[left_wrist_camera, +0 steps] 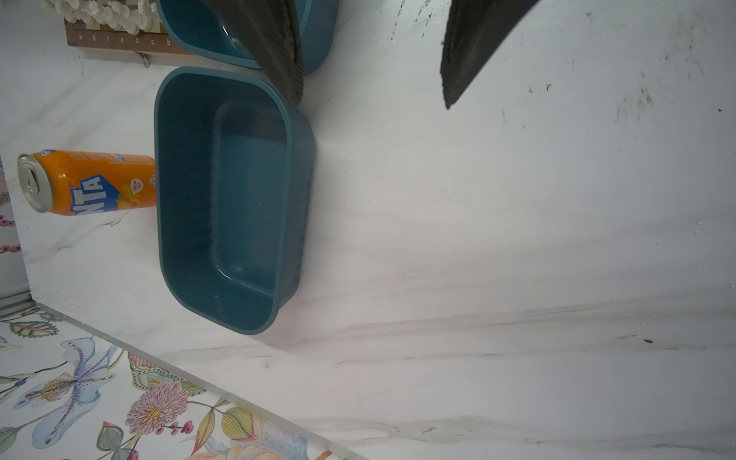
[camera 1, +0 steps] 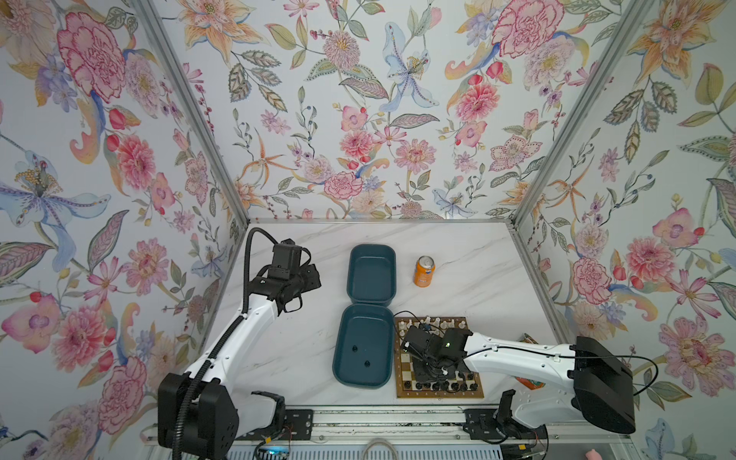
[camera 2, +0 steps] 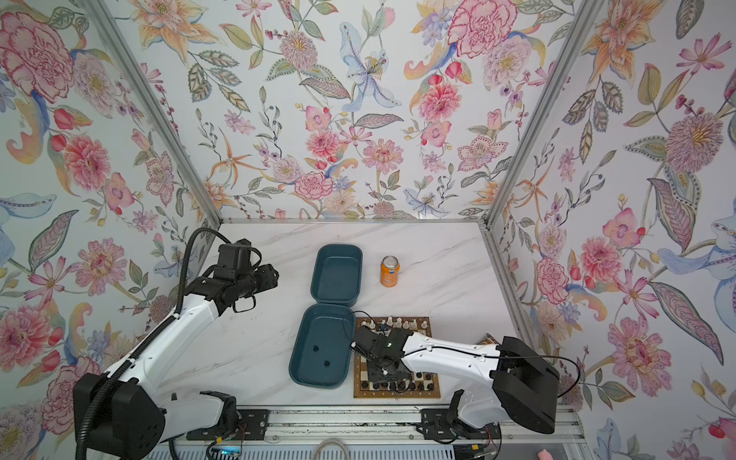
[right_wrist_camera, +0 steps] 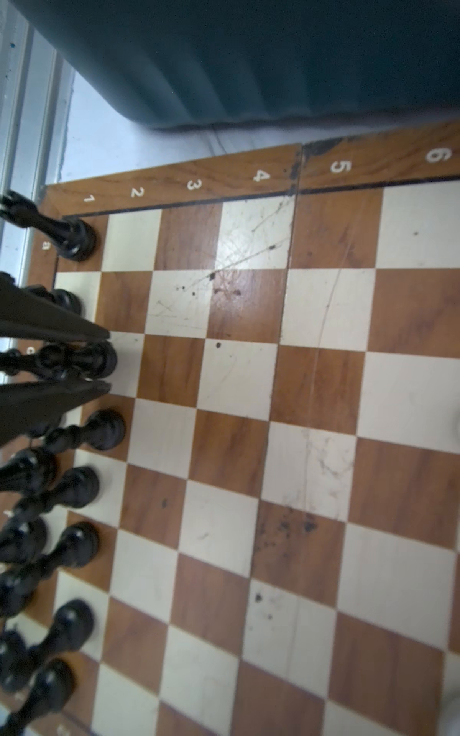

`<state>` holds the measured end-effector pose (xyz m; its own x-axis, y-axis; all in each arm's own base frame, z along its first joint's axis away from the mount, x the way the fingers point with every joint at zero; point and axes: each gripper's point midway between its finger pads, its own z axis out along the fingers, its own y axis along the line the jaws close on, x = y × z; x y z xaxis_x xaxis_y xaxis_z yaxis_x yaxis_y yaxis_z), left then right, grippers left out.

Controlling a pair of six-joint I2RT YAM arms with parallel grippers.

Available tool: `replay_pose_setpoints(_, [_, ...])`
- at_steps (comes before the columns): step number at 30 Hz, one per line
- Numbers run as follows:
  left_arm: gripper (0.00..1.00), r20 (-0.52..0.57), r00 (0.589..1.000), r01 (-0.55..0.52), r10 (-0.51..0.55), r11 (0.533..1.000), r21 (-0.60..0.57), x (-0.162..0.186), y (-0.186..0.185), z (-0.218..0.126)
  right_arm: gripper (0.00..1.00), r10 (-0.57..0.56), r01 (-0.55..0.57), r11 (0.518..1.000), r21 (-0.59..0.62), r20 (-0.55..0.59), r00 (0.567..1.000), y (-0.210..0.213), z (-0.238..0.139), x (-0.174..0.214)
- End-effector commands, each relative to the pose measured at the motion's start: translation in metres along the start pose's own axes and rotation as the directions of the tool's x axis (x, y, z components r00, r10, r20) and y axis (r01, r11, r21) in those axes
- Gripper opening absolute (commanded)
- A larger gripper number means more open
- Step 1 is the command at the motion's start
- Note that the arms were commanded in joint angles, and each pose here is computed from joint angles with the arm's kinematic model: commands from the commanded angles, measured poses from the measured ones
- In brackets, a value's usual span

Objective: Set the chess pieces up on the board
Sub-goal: 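Raise the right gripper and move it back over the teal piece tray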

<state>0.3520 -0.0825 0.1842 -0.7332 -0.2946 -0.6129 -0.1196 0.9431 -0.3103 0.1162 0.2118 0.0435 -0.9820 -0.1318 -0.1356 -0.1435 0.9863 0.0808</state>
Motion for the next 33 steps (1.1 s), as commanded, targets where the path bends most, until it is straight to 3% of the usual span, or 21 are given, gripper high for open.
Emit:
replay_pose_setpoints(1, [0.57,0.001,1.000,-0.013,0.013,1.000,-0.015,0.000,0.000,-0.002,0.22,-0.014,0.014,1.000,-0.006,0.015,1.000,0.006,-0.007,-0.010])
replay_pose_setpoints(12, [0.59,0.018,1.000,-0.018,0.019,0.999,-0.031,-0.003,0.004,-0.003,0.26,-0.064,0.064,0.998,0.002,0.077,0.995,0.023,-0.047,-0.042])
replay_pose_setpoints(19, [0.60,0.009,1.000,-0.019,0.020,1.000,-0.022,0.009,0.016,-0.007,0.32,-0.154,0.157,0.988,-0.017,0.111,0.982,0.059,-0.074,-0.070])
replay_pose_setpoints(26, [0.65,0.015,0.999,-0.030,0.030,0.999,-0.012,0.019,0.025,-0.017,0.32,-0.243,0.246,0.969,-0.038,0.069,0.968,0.095,-0.064,-0.080])
replay_pose_setpoints(33, [0.78,0.039,0.999,-0.038,0.036,0.999,0.032,0.022,0.023,-0.024,0.33,-0.314,0.314,0.948,-0.043,0.015,0.949,0.124,-0.044,-0.072])
